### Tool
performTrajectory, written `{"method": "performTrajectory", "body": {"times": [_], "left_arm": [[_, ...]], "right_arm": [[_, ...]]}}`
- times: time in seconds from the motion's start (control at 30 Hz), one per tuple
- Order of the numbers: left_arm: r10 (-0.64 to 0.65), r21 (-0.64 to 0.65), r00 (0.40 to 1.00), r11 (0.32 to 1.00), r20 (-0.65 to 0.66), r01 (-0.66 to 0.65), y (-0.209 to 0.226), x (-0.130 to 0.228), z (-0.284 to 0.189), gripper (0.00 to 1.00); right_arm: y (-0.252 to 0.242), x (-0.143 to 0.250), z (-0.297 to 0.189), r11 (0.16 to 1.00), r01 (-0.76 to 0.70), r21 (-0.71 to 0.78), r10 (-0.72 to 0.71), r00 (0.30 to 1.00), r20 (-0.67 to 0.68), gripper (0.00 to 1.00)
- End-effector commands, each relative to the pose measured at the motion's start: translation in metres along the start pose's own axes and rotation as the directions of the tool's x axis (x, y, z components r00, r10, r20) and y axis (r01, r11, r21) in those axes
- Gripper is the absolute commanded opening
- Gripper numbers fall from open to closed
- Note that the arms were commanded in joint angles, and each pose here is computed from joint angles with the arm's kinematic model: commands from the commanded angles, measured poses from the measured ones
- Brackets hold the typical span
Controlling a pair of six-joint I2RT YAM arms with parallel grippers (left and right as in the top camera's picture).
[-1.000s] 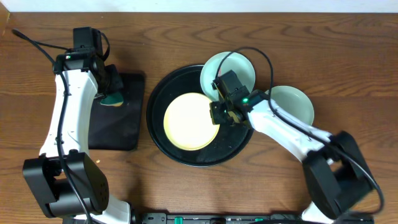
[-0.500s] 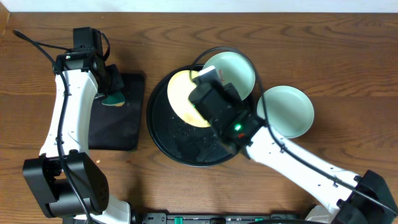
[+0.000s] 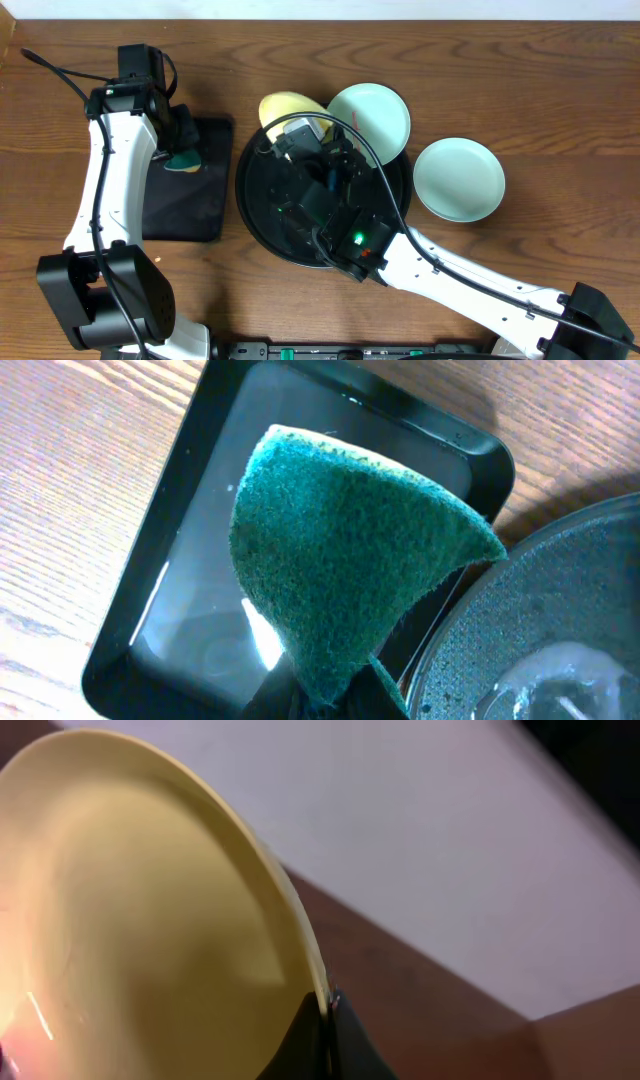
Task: Clean dirty plates on tray and stack at the side
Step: 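Lift the yellow plate with the right gripper and carry it right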
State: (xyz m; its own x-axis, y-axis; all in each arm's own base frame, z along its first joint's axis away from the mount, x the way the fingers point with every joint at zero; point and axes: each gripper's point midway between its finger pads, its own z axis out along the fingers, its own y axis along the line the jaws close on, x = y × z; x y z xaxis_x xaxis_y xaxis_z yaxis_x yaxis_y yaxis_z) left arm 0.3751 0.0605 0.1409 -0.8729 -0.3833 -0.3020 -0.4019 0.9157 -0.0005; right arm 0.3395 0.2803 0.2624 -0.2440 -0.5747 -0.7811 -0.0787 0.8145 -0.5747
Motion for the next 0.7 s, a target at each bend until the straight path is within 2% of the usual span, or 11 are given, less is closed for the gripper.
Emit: {"method": "performTrajectory", "body": {"times": [0.0,0.33,0.5,0.6,0.67], "left_arm": [[-0.01,-0.004,1.0,1.0,-0.005,0.01,0.001,0.0,0.0,0.08],[-0.01,-0.004,1.0,1.0,-0.008,0.01,0.001,0.001,0.0,0.08],[-0.01,-0.004,1.0,1.0,-0.008,0.01,0.001,0.001,0.0,0.07],[-0.01,-0.004,1.0,1.0,-0.008,0.01,0.001,0.001,0.0,0.07],[-0.011,-0.004,1.0,1.0,-0.008,0.011,0.001,0.001,0.0,0.07]], "right_arm": [[-0.025,-0.014,-0.009,0.995,0.016,0.098,-0.018,1.0,0.017,0.01],[-0.016,-0.007,-0.013,0.999,0.005,0.05,-0.005,1.0,0.004,0.01],[0.024,0.03,-0.013,0.98,-0.081,-0.181,0.059,0.991,-0.123,0.01],[0.049,0.054,-0.015,0.918,-0.201,-0.341,0.113,0.959,-0.261,0.01],[0.065,0.063,-0.017,0.848,-0.296,-0.439,0.141,0.925,-0.353,0.01]]}}
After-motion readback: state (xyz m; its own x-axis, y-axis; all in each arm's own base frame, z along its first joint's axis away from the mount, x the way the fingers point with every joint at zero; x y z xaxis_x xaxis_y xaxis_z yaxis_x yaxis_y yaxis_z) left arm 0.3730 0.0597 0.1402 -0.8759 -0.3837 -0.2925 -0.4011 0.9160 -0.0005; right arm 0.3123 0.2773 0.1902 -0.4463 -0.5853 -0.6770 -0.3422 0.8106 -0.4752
